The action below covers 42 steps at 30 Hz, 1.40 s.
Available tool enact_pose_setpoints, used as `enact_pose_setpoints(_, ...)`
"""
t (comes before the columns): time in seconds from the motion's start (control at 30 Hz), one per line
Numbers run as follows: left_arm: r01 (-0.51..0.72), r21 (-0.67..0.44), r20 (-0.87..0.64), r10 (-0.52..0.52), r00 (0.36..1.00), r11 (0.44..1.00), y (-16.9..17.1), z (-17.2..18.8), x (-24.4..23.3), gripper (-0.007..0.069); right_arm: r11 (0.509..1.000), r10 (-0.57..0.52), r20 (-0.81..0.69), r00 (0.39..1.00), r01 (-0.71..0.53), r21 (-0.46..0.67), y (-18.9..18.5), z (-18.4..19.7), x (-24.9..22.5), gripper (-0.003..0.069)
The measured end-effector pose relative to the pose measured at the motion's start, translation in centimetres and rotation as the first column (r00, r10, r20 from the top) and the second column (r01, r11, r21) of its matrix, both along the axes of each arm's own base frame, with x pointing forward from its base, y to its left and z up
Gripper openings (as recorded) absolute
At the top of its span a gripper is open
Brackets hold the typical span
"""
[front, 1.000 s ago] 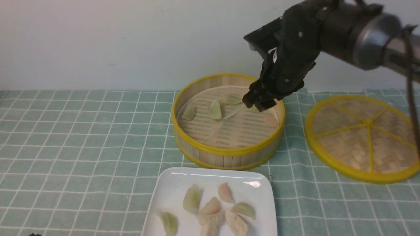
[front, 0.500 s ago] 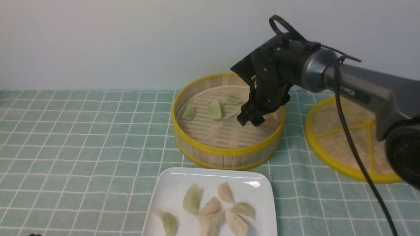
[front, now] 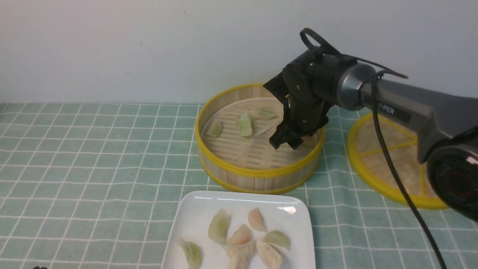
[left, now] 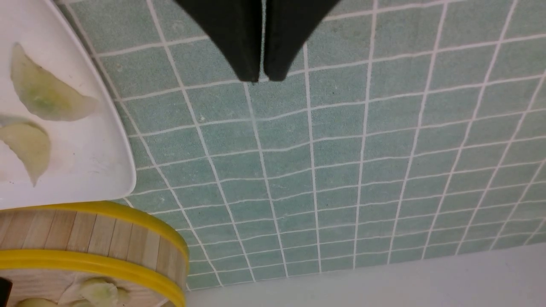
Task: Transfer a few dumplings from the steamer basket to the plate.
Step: Use the right arm to grab a dumpling from inside the steamer, then use the right arm to put the dumpling into the plate
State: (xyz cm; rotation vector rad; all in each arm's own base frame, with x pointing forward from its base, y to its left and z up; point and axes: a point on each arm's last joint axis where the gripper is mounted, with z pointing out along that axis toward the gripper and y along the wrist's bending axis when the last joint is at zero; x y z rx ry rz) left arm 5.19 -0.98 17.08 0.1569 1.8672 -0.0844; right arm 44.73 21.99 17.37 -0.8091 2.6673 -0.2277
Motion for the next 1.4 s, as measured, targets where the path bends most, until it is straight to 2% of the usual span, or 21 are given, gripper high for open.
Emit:
enact_pose_setpoints(0.03,0.0,0.0,0.0,0.0,1.0,1.0,0.0,0.0,0.0,-0.0006,1.0,-0.003,-0.012,1.0,0.003,0.007,0.1,0.2,-0.1,0.0203)
enact_pose_setpoints(0.1,0.0,0.0,0.0,0.0,1.0,1.0,0.0,0.0,0.0,-0.0006,1.0,-0.008,-0.027,1.0,0.009,0.019,0.2,0.9,-0.1,0.0161)
enact_pose_setpoints(0.2,0.0,0.0,0.0,0.0,1.0,1.0,0.0,0.0,0.0,-0.0006,0.999,-0.014,-0.025,1.0,0.015,0.042,0.5,2.2,0.0,0.0169)
enact_pose_setpoints(0.4,0.0,0.0,0.0,0.0,1.0,1.0,0.0,0.0,0.0,-0.0006,0.965,0.014,0.037,0.999,-0.023,0.26,1.7,9.1,-0.8,0.0169)
enact_pose_setpoints(0.43,0.0,0.0,0.0,0.0,1.0,1.0,0.0,0.0,0.0,-0.0006,0.962,0.015,0.031,0.999,-0.022,0.27,1.8,9.1,-0.9,0.0169)
enact_pose_setpoints(0.47,0.0,0.0,0.0,0.0,1.0,1.0,0.0,0.0,0.0,-0.0006,0.936,0.024,0.031,0.999,-0.033,0.349,2.0,11.3,-1.8,0.0169)
enact_pose_setpoints(0.5,0.0,0.0,0.0,0.0,1.0,1.0,0.0,0.0,0.0,-0.0006,0.936,0.024,0.035,0.999,-0.035,0.351,1.9,11.6,-1.9,0.0169)
enact_pose_setpoints(0.53,0.0,0.0,0.0,0.0,1.0,1.0,0.0,0.0,0.0,-0.0006,0.909,0.035,0.029,0.999,-0.044,0.414,2.2,13.3,-3.1,0.0169)
enact_pose_setpoints(0.6,0.0,0.0,0.0,0.0,1.0,1.0,0.0,0.0,0.0,-0.0006,0.896,0.052,0.025,0.998,-0.057,0.441,2.3,14.4,-4.3,0.0169)
enact_pose_setpoints(0.67,0.0,0.0,0.0,0.0,1.0,1.0,0.0,0.0,0.0,-0.0006,0.883,0.114,0.003,0.993,-0.103,0.457,3.1,15.6,-7.4,0.0169)
enact_pose_setpoints(0.8,0.0,0.0,0.0,0.0,1.0,1.0,0.0,0.0,0.0,-0.0006,0.883,0.245,-0.092,0.965,-0.183,0.432,5.8,13.8,-12.4,0.0169)
enact_pose_setpoints(0.87,0.0,0.0,0.0,0.0,1.0,1.0,0.0,0.0,0.0,-0.0006,0.893,0.299,-0.181,0.937,-0.208,0.4,7.6,11.0,-14.7,0.0169)
enact_pose_setpoints(0.9,0.0,0.0,0.0,0.0,1.0,1.0,0.0,0.0,0.0,-0.0006,0.894,0.302,-0.189,0.934,-0.209,0.396,7.8,10.8,-14.9,0.0169)
enact_pose_setpoints(0.97,0.0,0.0,0.0,0.0,1.0,1.0,0.0,0.0,0.0,-0.0006,0.909,0.342,-0.293,0.893,-0.237,0.342,9.6,6.9,-17.0,0.0169)
enact_pose_setpoints(1.1,0.0,0.0,0.0,0.0,1.0,1.0,0.0,0.0,0.0,-0.0006,0.918,0.358,-0.371,0.857,-0.251,0.307,11.2,3.4,-18.2,0.0179)
enact_pose_setpoints(1.2,0.0,0.0,0.0,0.0,1.0,1.0,0.0,0.0,0.0,-0.0006,0.921,0.359,-0.405,0.841,-0.249,0.301,11.9,1.9,-18.5,0.0213)
enact_pose_setpoints(1.23,0.0,0.0,0.0,0.0,1.0,1.0,0.0,0.0,0.0,-0.0006,0.922,0.36,-0.416,0.835,-0.248,0.298,12.2,1.2,-18.7,0.0255)
enact_pose_setpoints(1.27,0.0,0.0,0.0,0.0,1.0,1.0,0.0,0.0,0.0,-0.0006,0.922,0.359,-0.419,0.834,-0.247,0.298,12.2,1.1,-18.7,0.026)
enact_pose_setpoints(1.3,0.0,0.0,0.0,0.0,1.0,1.0,0.0,0.0,0.0,-0.0006,0.922,0.359,-0.417,0.835,-0.25,0.294,12.2,1.0,-18.6,0.0319)
enact_pose_setpoints(1.4,0.0,0.0,0.0,0.0,1.0,1.0,0.0,0.0,0.0,-0.0006,0.916,0.375,-0.359,0.855,-0.282,0.285,12.5,2.3,-17.8,0.04)
